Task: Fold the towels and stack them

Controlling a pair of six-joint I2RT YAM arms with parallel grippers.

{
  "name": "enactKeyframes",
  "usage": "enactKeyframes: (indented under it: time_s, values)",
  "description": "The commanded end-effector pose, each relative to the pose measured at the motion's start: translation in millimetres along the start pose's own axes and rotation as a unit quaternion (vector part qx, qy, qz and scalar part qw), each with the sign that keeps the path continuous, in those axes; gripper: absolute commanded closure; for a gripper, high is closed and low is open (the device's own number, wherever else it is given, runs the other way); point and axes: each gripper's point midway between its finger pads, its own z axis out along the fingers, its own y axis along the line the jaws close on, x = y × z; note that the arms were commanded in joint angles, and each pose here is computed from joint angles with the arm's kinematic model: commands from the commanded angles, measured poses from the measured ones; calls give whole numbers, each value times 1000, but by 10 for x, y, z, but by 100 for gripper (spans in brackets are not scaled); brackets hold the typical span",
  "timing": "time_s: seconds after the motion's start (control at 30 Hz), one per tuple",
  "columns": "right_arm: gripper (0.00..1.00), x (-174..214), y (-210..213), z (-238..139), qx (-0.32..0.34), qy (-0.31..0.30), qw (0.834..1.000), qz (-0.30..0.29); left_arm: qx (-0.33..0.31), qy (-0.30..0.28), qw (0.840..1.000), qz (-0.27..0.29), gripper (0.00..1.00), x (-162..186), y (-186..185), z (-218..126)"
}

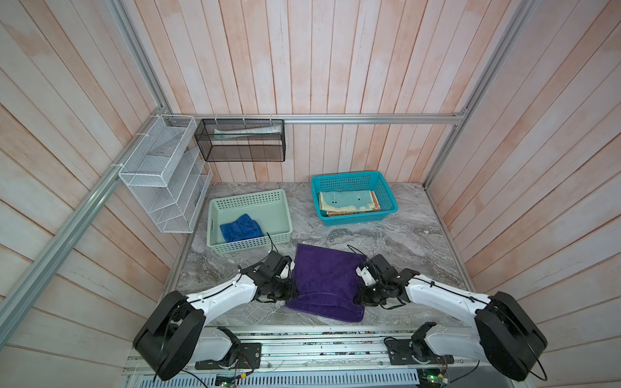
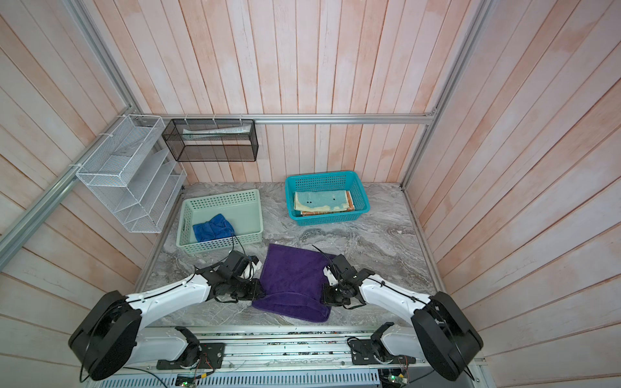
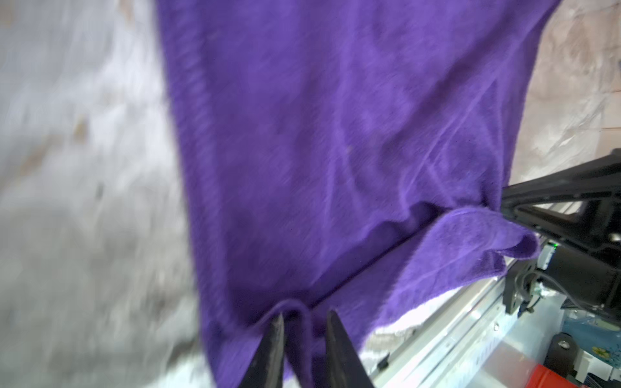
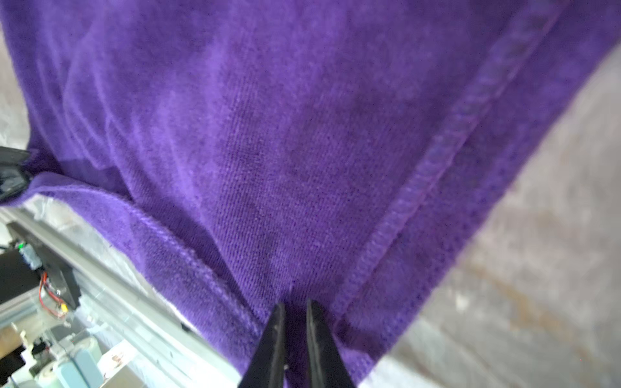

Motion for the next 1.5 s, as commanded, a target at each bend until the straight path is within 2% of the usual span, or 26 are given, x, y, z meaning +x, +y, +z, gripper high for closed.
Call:
enactKeyframes:
  time_s: [0.0, 0.13, 0.2, 0.43, 0.53, 0.7, 0.83, 0.97, 1.1, 1.23, 1.3, 1.37, 1.47]
  values:
    - [80, 52, -98, -126, 21, -20, 999, 42, -31, -2, 998, -51, 76, 185, 119, -75]
    - [73, -52, -110, -258, 32, -57, 997, 40, -71, -34, 995, -58, 76, 69, 181, -226]
    - [72, -105, -76, -270, 33, -60, 997, 34, -65, -48, 996, -38, 76, -71, 76, -276]
    - [73, -43, 173, -92, 14, -6, 1000, -5, -27, -43, 998, 26, 76, -358, -366, -190]
    - [77, 104, 297, 6, 5, 21, 1000, -16, -25, -27, 999, 26, 76, -317, -353, -20]
    - [82, 455, 528, 78, -22, 59, 997, -32, -47, 9, 999, -3, 76, -88, -111, 187]
    - [82, 745, 736, 71, -55, 83, 994, -49, -73, 18, 997, -31, 76, 126, 97, 156]
    - [81, 890, 706, 81, -58, 97, 992, -47, -79, 10, 996, -51, 76, 286, 217, 55]
    - [78, 635, 681, -90, -27, 43, 997, -51, -62, -7, 997, -53, 76, 317, 180, -46]
    - [73, 135, 528, -356, 5, -46, 999, -18, -58, -40, 997, -39, 76, 160, 78, -196]
    - [70, -132, 406, -486, 18, -94, 995, -2, -64, -59, 996, -25, 75, 21, 14, -265]
    - [68, -454, 234, -625, 25, -145, 989, 22, -77, -82, 994, -7, 69, -179, -32, -302]
    - [66, -884, 50, -808, 24, -219, 974, 48, -74, -104, 992, 5, 66, -598, -135, -299]
